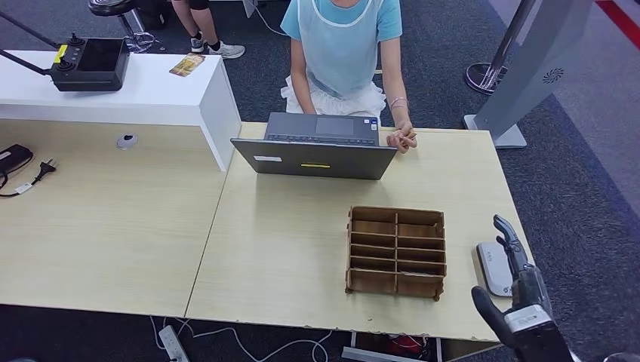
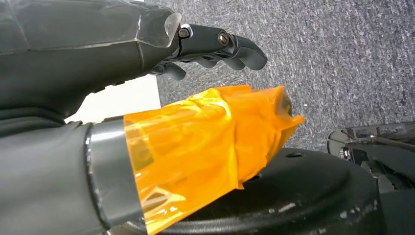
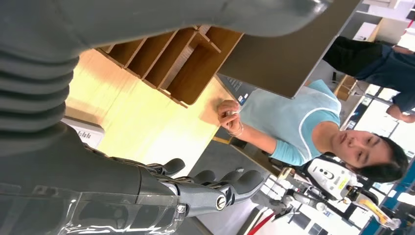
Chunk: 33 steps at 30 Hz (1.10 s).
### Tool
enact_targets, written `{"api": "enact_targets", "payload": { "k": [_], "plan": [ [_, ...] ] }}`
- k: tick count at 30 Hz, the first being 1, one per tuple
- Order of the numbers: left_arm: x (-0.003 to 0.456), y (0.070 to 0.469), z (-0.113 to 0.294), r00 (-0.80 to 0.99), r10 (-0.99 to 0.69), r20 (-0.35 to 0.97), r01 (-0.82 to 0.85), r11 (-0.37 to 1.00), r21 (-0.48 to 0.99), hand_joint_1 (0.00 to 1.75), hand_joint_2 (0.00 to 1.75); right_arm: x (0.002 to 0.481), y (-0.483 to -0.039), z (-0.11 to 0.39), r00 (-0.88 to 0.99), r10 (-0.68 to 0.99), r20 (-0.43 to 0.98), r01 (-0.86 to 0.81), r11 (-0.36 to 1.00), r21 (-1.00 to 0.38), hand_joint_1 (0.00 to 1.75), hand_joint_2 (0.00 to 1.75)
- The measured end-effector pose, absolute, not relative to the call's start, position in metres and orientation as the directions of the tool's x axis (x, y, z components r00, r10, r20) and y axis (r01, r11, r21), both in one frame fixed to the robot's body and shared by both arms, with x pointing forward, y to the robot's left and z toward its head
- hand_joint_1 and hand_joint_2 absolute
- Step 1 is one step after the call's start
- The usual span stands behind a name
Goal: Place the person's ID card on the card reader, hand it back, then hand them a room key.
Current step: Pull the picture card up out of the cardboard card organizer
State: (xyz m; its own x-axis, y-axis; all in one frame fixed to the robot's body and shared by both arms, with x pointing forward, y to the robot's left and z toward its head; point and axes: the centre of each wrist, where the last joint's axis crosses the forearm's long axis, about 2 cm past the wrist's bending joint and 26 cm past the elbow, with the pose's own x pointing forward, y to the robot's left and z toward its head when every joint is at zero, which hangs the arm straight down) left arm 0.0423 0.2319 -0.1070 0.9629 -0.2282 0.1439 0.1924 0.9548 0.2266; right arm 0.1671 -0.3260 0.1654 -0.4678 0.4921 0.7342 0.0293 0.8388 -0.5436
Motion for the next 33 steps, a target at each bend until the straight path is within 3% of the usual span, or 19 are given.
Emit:
{"api": "enact_targets", "payload": {
  "k": [7,10,19,33],
  "plan": [
    [0.042,0.229,-0.107,0.963,-0.226,0.144,0.190,0.955,0.227,0.00,0.00,0.161,-0.319,0.162,-0.397,0.627,0.671,0.194,0.771,-0.606,0.00,1.75],
    [0.042,0.227,-0.106,0.962,-0.232,0.144,0.196,0.954,0.225,0.00,0.00,0.160,-0.317,0.160,-0.332,0.732,0.596,0.269,0.679,-0.684,0.00,1.75],
    [0.043,0.227,-0.106,0.961,-0.237,0.142,0.202,0.953,0.224,0.00,0.00,0.160,-0.314,0.154,-0.235,0.866,0.442,0.345,0.499,-0.794,0.00,1.75],
    [0.044,0.227,-0.106,0.960,-0.245,0.136,0.211,0.952,0.221,0.00,0.00,0.163,-0.296,0.139,-0.189,0.898,0.397,0.246,0.435,-0.866,0.00,1.75]
  ]
}}
